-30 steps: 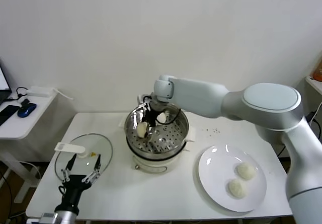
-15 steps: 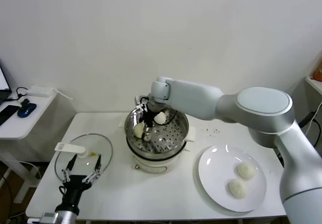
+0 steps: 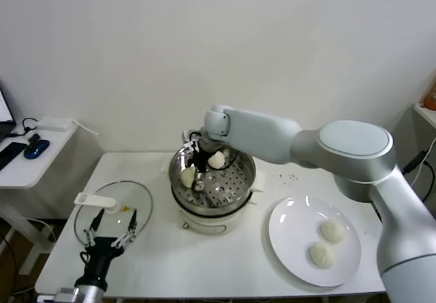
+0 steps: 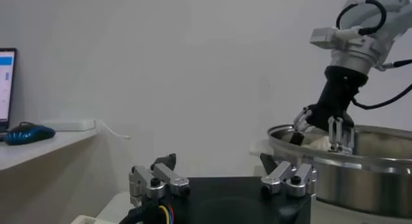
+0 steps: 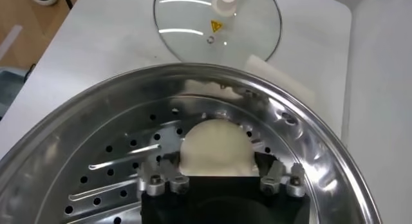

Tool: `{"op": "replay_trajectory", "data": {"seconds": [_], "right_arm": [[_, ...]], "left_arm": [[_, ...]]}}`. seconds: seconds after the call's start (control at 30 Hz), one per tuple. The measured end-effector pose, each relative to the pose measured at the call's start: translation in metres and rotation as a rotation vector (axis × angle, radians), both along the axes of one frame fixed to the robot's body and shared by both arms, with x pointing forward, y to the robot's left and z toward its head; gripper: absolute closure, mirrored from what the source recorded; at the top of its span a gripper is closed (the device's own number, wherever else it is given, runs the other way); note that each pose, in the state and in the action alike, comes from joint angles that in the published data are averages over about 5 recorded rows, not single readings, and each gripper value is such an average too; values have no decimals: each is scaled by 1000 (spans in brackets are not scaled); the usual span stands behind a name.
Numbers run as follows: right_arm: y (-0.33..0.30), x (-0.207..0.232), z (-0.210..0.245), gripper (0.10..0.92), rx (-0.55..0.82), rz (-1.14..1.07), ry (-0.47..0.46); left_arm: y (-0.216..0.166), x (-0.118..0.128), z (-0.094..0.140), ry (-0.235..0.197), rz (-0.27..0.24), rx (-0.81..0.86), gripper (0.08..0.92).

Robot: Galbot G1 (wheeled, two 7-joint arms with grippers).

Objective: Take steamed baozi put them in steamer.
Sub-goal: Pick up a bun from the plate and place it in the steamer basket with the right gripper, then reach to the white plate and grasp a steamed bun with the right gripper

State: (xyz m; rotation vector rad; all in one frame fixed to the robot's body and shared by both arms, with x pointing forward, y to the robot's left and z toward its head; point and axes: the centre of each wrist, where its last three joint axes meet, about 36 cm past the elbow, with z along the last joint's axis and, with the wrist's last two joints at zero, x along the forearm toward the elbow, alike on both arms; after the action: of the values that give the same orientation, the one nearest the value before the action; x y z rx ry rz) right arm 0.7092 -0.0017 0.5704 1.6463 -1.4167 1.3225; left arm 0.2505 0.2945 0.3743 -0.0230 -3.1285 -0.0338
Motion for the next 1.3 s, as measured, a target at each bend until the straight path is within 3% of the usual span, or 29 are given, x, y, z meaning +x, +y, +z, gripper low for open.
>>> {"op": "replay_trajectory", "data": {"seconds": [0.47, 0.87, 1.3], "right_arm": [[-38, 1, 45, 200, 10, -8, 30], [-141, -29, 107, 200, -56, 55, 20], [-274, -99, 74, 200, -158, 63, 84]], "left_arm": [[0, 0, 2, -5, -1, 3, 177], [-3, -2, 6, -10, -3, 6, 177], [-8, -8, 8, -3, -1, 15, 177]]}}
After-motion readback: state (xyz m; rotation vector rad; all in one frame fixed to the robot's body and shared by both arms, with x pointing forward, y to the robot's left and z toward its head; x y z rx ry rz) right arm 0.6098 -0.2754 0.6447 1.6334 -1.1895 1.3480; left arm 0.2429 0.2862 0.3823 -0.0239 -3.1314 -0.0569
